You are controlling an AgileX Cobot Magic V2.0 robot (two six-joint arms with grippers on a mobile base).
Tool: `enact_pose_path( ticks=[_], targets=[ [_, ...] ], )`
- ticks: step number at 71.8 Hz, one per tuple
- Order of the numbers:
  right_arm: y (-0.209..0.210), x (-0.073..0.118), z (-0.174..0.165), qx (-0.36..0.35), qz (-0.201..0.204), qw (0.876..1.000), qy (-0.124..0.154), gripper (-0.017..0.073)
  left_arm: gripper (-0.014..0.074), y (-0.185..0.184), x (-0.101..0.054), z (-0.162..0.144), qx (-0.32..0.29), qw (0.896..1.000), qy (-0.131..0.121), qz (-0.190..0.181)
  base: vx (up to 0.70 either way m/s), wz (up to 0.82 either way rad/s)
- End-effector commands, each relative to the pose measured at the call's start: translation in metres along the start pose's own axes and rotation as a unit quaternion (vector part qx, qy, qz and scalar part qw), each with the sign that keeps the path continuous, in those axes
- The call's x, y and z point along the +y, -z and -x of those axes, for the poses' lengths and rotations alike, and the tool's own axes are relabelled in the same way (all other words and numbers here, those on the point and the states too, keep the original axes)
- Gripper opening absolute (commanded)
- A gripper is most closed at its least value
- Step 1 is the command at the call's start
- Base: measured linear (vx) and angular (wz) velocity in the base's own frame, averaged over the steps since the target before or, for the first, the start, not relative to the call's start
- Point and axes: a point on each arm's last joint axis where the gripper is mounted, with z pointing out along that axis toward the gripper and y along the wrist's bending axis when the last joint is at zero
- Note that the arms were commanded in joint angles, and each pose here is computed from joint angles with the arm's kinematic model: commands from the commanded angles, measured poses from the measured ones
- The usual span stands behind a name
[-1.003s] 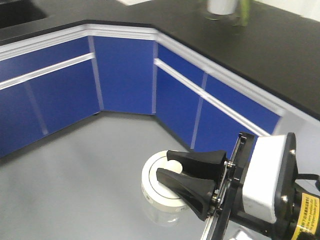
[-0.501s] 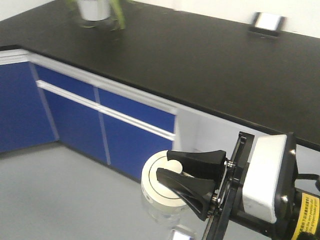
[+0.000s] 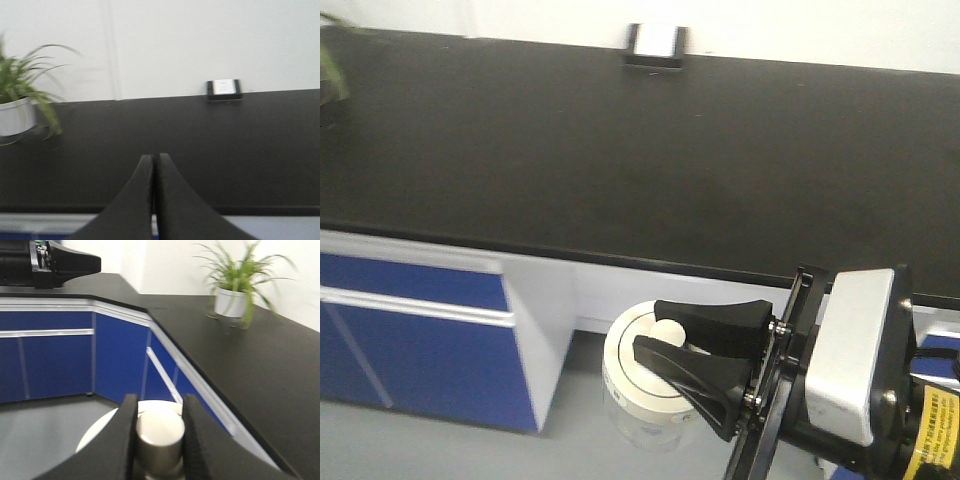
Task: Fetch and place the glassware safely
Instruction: 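Turn the base toward the black countertop with the jar held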
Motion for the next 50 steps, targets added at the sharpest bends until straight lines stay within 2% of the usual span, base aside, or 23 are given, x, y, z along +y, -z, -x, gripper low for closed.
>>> enact_pose_path(
  ticks=[1, 24, 50],
  targets=[
    [0.0019, 0.0015, 0.0203, -0.06, 0.013, 0.998, -0.001, -0.0003, -0.0007, 0.0009, 0.0003, 0.0155, -0.049, 0.999, 0.007, -0.001, 0.18, -0.61],
    [0.0019, 0.0015, 0.0203, -0.06, 0.013, 0.998, -0.001, -0.0003, -0.0007, 0.0009, 0.0003, 0.0155, -0.049, 0.999, 0.007, -0.001, 0.18, -0.48],
    [0.0019, 0.0015, 0.0203, -0.06, 0.013, 0.998, -0.001, -0.0003, -0.0007, 0.0009, 0.0003, 0.0155, -0.049, 0.999, 0.007, -0.001, 0.18, -0.13]
  ],
)
